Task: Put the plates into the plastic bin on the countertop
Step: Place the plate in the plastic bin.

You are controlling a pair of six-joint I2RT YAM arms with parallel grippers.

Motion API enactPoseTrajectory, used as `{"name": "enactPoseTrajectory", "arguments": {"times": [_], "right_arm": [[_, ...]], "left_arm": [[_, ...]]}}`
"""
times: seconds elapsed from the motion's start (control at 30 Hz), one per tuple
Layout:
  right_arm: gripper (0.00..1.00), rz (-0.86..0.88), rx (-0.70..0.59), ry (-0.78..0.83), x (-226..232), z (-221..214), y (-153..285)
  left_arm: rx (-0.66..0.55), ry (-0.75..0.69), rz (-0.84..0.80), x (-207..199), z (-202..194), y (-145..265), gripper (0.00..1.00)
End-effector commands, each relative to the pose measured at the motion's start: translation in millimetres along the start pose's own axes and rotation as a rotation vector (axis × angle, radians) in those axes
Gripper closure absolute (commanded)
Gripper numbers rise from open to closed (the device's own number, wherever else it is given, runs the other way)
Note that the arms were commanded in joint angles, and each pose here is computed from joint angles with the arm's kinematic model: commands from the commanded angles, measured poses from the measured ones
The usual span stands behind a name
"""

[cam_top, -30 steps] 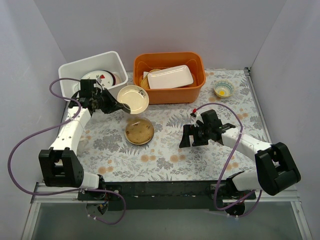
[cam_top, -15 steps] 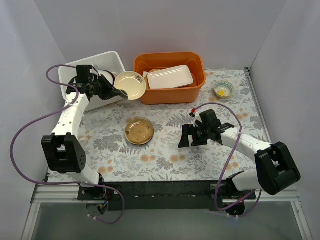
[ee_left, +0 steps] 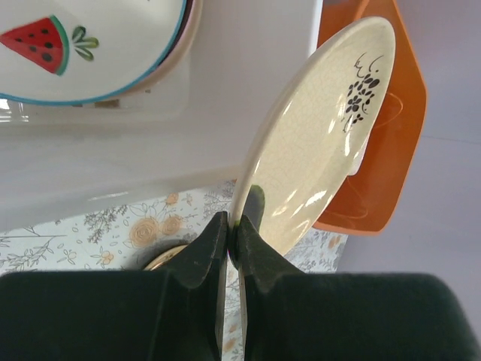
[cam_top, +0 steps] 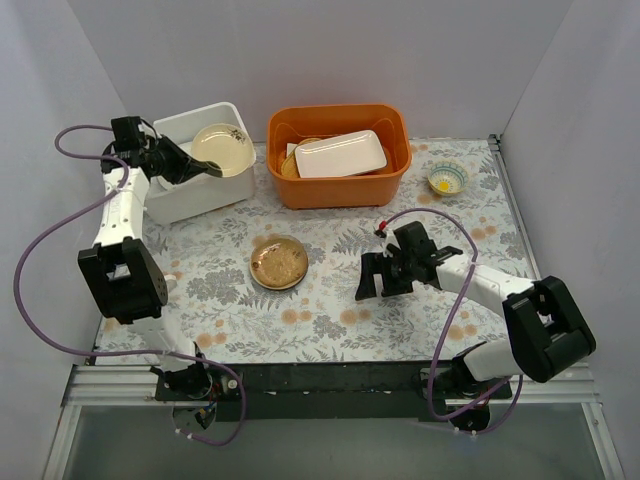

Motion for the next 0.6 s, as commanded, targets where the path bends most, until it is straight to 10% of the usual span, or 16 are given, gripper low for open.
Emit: {"name": "enactPoseTrajectory", "arguments": {"times": [0.0, 0.57], "right_arm": [[0.02, 0.006, -0.056, 0.035, 6, 17, 0], [0.02, 0.001, -0.020, 0.039, 7, 16, -12]], "left_arm": [[-0.006, -0.003, -0.054, -8, 18, 10, 1.00], [-0.083, 0.099, -0.025, 29, 86, -9, 1.00]]}}
Point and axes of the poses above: each gripper's point midway between its finger pads, its own y axis back along the fingers, its own x axis along the line the jaws close on, z = x × y, the point moved 10 cm from there along y, back along the fingers, and after that the axes turned 13 degrees about y, right-handed, at the moved point
